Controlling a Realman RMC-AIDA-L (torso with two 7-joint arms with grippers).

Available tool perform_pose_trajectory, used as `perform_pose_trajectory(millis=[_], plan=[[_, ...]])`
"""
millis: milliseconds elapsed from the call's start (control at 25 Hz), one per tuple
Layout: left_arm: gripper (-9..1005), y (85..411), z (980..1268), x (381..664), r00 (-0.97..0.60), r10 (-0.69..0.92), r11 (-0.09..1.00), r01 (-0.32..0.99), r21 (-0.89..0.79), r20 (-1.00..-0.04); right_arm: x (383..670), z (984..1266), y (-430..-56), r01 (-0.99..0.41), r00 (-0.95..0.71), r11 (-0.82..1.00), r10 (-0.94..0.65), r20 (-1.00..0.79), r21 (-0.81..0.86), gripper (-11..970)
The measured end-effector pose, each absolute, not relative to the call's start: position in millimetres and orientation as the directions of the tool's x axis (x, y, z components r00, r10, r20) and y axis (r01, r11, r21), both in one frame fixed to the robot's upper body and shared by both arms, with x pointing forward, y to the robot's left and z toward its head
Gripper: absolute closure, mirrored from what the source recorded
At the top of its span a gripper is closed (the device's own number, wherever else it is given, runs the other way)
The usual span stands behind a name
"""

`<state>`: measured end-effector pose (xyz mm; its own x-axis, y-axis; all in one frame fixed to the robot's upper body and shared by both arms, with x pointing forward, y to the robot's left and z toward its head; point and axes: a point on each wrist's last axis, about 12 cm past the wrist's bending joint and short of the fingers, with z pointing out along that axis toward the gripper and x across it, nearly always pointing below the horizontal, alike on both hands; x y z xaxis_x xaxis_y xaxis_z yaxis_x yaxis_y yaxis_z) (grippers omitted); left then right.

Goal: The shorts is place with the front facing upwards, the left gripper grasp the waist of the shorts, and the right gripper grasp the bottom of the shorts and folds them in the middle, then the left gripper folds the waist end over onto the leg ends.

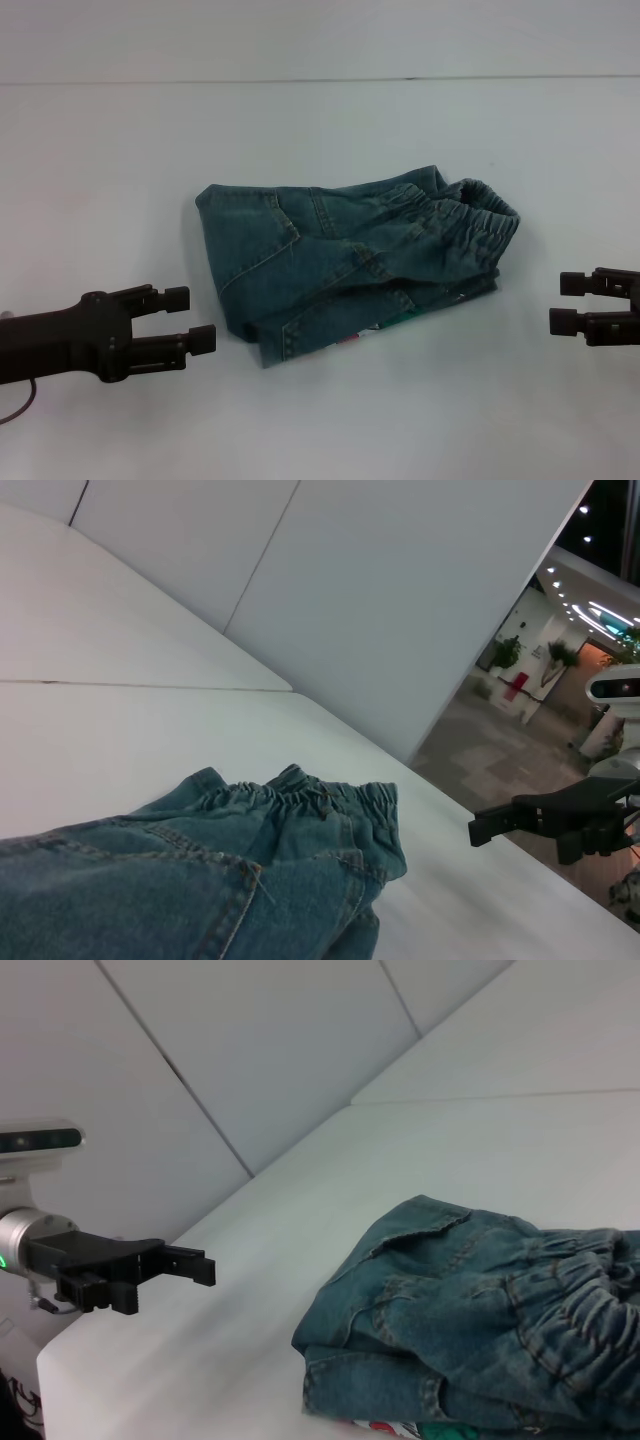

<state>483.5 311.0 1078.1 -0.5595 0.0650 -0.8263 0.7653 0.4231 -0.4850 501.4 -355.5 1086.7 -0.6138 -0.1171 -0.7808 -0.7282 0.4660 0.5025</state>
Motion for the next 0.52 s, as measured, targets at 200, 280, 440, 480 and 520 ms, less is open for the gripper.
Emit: perform_pose_trajectory(millis=[200,280,440,480,520], plan=[[138,311.0,1079.0,482.7,-0.56,0.065,0.414,0.768,-0.488,-0.826,502.6,1086.3,-355.0,-0.727,-0.613,0.471,-0.119,-0.781,0.499,9],[138,311.0,1079.1,482.4,-0.56,0.065,0.412,0.769,-0.489,-0.826,503.4,1086.4,-354.3,-0.728,-0.613,0.47,-0.121,-0.781,0.498,9],[138,310.9,1079.3,481.9,-0.561,0.064,0.408,0.769,-0.492,-0.825,504.0,1086.1,-353.7,-0.728,-0.613,0.472,-0.124,-0.78,0.497,9],[138,310.8,1079.4,481.7,-0.561,0.064,0.407,0.77,-0.492,-0.825,504.1,1086.1,-353.5,-0.728,-0.614,0.471,-0.125,-0.78,0.497,9],[138,310.8,1079.6,481.5,-0.562,0.063,0.405,0.77,-0.493,-0.825,504.3,1086.1,-353.3,-0.729,-0.614,0.47,-0.127,-0.779,0.497,9]])
